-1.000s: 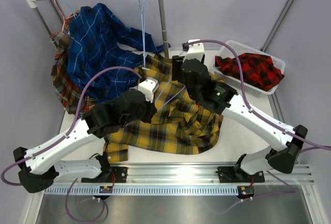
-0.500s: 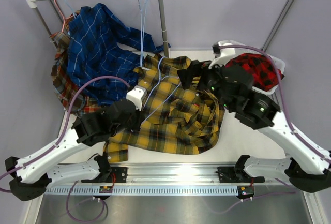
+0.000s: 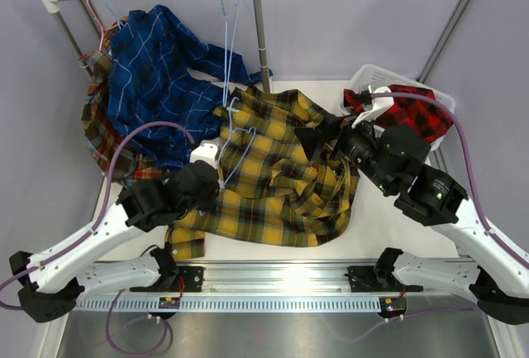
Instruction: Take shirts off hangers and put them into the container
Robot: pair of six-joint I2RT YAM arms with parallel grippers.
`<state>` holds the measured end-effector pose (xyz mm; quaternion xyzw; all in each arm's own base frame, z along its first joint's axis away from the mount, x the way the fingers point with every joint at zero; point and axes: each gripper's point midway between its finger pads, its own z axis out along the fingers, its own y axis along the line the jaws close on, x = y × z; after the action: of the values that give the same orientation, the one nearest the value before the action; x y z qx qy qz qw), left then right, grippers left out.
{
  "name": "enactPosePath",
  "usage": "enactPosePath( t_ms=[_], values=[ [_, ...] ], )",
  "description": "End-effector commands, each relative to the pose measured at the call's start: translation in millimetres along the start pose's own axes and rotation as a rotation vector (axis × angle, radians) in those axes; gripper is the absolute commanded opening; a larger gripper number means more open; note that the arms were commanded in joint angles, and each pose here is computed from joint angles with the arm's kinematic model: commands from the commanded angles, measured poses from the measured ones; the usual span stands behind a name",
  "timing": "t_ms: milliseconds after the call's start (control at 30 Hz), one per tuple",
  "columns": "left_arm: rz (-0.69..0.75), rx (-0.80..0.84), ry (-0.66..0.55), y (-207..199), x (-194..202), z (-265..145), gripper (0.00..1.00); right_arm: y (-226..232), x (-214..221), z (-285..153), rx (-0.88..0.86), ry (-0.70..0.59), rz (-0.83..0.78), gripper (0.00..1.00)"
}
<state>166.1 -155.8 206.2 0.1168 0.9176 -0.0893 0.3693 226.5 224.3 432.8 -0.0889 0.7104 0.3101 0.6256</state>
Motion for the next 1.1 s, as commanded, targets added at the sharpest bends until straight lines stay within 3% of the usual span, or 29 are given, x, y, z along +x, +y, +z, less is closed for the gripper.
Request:
enactPosePath(
  t_ms=[0, 300, 767, 1067],
  values=[
    [-0.118, -0.081, -0.102, 22, -15, -11, 0.00, -10, 6, -4, 0.033, -0.006, -0.018, 1.00],
    [-0.183, -0.152, -0.152, 49, -18, -31, 0.00, -21, 16, -10, 0.059, 0.000, -0.027, 0.99],
    [-0.213, -0.239, -0.366, 81, -63, -74, 0.00, -26, 29, -12, 0.064, 0.014, -0.029, 0.99],
    [-0.192, -0.284, -0.364, 88, -71, -77, 0.00, -26, 30, -16, 0.057, 0.014, -0.021, 0.99]
  ],
)
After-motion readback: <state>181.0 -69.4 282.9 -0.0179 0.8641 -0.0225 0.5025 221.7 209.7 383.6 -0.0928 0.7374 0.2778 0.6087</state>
